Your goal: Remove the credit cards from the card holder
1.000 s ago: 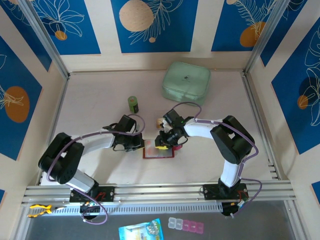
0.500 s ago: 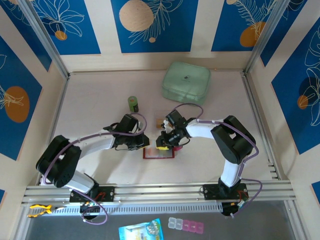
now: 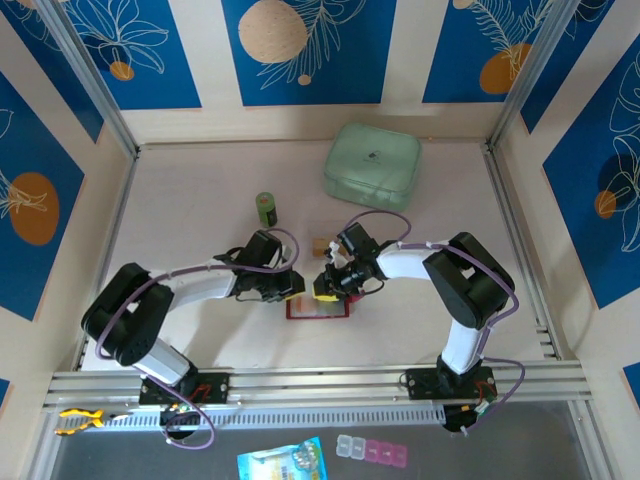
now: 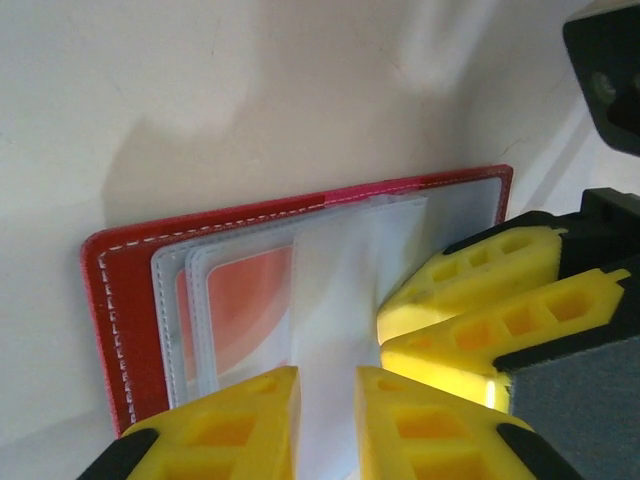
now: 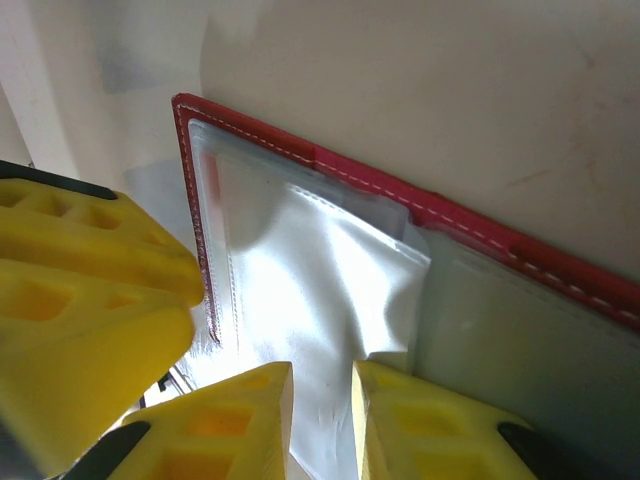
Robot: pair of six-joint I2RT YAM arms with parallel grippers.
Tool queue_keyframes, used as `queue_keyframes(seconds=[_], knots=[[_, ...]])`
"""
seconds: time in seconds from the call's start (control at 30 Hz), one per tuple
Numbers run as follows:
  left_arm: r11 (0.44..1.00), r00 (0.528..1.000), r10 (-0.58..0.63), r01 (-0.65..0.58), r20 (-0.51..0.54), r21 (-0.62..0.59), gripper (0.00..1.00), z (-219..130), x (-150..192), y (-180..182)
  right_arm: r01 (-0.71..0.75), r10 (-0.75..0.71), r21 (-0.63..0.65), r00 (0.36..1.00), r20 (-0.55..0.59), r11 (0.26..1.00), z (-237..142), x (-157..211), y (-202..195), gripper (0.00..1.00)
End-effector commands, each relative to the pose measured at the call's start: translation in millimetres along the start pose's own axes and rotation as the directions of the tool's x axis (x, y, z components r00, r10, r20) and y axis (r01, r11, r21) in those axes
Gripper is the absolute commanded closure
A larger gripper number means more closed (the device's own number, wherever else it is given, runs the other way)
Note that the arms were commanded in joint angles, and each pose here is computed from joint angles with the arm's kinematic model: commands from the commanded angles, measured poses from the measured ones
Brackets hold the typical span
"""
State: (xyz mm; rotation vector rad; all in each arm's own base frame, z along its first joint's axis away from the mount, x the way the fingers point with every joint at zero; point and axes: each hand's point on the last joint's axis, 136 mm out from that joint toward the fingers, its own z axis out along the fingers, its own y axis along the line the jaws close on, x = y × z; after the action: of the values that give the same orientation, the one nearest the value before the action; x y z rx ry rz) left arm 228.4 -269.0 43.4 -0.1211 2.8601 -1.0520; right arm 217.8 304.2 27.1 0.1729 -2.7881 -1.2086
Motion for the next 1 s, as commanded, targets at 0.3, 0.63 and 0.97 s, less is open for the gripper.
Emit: queue_keyframes(seconds=[0.3,0.63,0.97], knots=[[1.000,0.999,-0.020,0.020,-0.042,0.000,0.76,10.3,9.7,2.8,0.016,-0.017,-0.042,1.000,-0.010,0.999,-2.6,5.4,3.6,0.76],[0.999,0.999,-0.023,0.024,-0.042,0.041,0.81,9.8,8.0,-6.6,0.044,-0.043,-0.069,0.999,0.025,0.997,-14.1,3.5,17.7,0.74],[0.997,0.999,0.010,-0.007,-0.040,0.079,0.77,1.9,7.0,-29.4,0.061,-0.058,-0.015,0.989,0.138,0.998,-52.7,-4.4,25.5,0.72]])
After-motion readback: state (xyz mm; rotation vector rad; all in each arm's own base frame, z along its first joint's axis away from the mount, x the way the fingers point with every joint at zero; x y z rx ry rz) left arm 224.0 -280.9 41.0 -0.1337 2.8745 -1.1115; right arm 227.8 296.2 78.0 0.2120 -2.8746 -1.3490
